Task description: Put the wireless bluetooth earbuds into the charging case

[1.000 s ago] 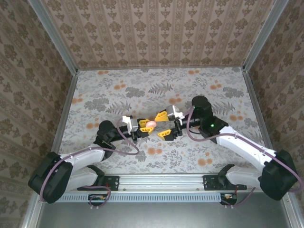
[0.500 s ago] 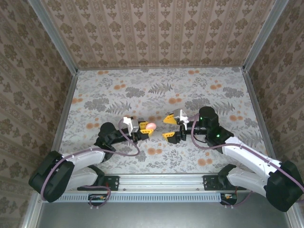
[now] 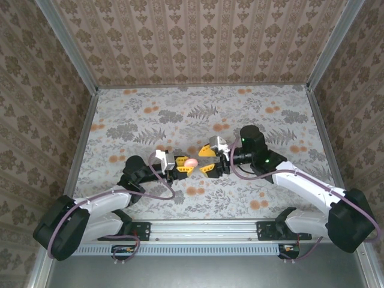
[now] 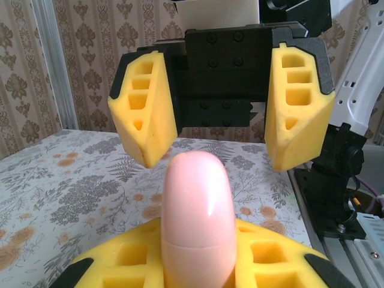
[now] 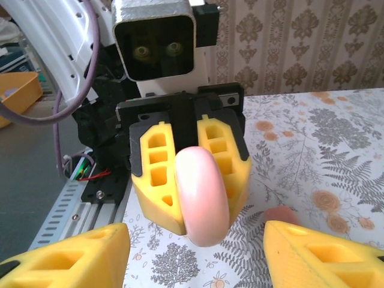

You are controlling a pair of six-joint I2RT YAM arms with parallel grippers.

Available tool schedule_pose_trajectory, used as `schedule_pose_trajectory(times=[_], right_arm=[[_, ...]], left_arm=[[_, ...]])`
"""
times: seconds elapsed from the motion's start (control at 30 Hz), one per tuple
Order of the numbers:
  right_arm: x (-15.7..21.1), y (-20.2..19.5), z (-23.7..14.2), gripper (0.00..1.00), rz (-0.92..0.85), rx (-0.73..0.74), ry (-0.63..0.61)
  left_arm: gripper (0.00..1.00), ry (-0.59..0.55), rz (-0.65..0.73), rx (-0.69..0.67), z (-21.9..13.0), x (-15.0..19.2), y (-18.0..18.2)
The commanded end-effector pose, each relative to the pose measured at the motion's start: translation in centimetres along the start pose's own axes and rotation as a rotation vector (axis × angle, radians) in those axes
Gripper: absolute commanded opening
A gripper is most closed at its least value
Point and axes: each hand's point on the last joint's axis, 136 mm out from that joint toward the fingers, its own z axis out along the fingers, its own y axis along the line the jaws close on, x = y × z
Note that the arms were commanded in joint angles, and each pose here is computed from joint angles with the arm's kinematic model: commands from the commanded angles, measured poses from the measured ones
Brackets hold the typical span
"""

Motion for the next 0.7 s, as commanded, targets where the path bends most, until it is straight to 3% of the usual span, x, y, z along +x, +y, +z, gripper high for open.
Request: schedule_pose_trajectory(times=[0.0,0.47,0.67], right_arm=[[-1.4,0.8,0.4,0.61,-0.063,-0.066,-0.020],[-2.2,1.0,2.1,0.56,-0.061,-0.153,-0.020],[-2.3,1.2,2.4,0.45,-0.061,-0.184,-0.017]], left_arm=[[0.14,-0.020,0.049,0.043,0.0,-0.9,-1.0],[0.14,-0.020,0.081,0.052,-0.1,-1.5,-1.6],[0.14,-0.020,0.088,0.046,-0.1,-1.6,-1.6]])
